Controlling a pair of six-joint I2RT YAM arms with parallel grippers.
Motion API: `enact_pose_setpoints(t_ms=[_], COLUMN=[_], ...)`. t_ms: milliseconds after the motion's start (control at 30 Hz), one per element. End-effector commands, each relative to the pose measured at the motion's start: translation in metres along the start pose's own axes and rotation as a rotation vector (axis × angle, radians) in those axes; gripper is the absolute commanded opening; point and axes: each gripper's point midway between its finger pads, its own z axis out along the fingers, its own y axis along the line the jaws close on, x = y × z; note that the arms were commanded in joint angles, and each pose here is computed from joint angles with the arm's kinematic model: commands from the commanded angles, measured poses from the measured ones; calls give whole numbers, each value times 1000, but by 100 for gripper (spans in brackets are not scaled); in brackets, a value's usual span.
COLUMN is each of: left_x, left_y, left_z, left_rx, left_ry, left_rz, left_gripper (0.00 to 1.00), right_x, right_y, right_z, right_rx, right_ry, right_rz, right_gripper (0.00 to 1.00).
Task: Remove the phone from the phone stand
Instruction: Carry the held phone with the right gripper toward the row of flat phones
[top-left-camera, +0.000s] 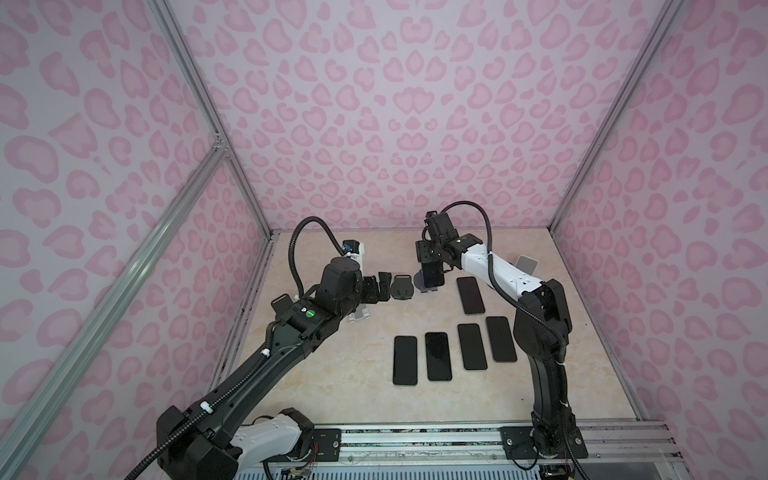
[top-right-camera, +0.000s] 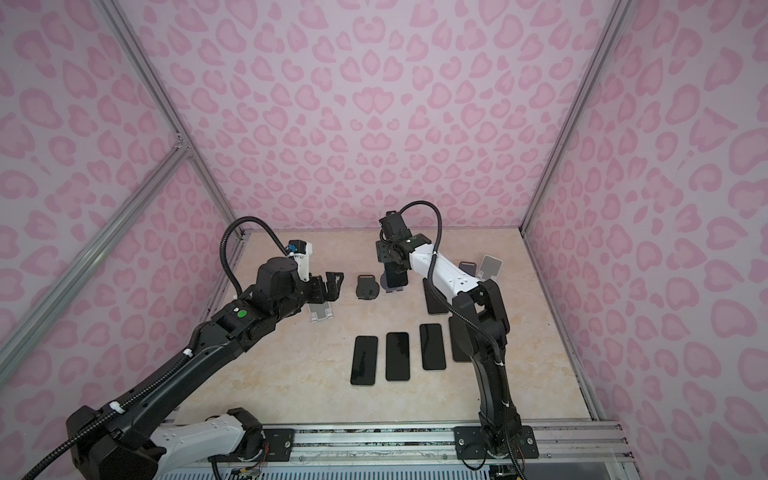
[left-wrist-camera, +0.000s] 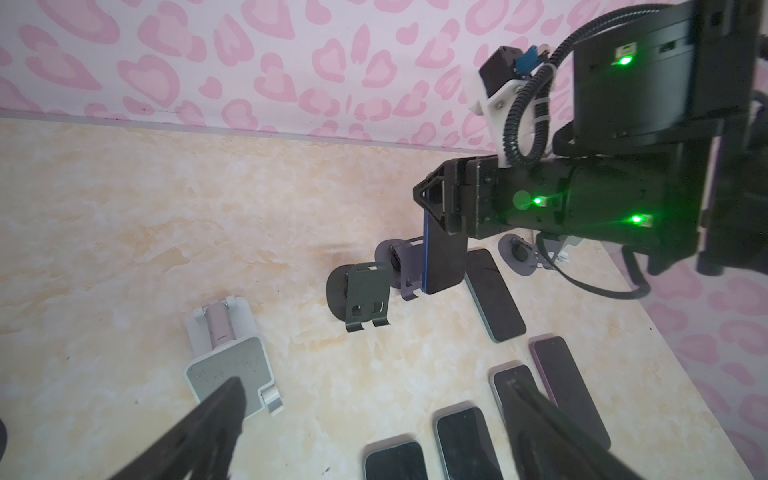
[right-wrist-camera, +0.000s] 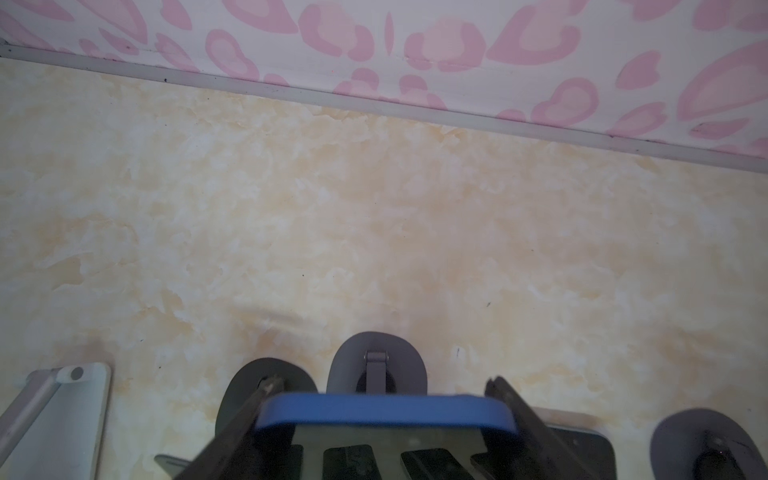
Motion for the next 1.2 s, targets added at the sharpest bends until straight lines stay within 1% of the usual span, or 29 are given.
enact_pose_setpoints(t_ms=[0,167,267,400,533,667,800,1000,1167], left_x=[-10,-16,-25,-37,-35,-17,8,44,58], left_y=[3,11,20,30,41,59,78,108,117], left_z=[-2,-7,-19,-44,-78,-113,-140,-168,-181], left_rx=[-25,-73,-118,-157,-161,-164,-171,-206,-187], left_ry=[-40,-68,-115,-180,-224,-260,-284,-316,-358], left_rz=[-2,-9,-25,-78,-136,-184,-220,-308,-335], left_gripper=[100,100,100,100,100,100,99,97,97], right_x=[-10,-8,-4,4,15,33,54,83,108], right_y=[-4,0,5,21,38,63,87,116,141], right_z=[-18,-53,-76,-103,-124,-137,-144,-155,-159], right_rx=[36,56,69,51,48,37,50,71,67], right_ry=[-46,-71,-91,-131,-144,-132,-114,-110,-96], right_rz=[16,32,33,35,30,18,8,45,88], right_gripper=[67,67,67,67,67,67,67,67,67])
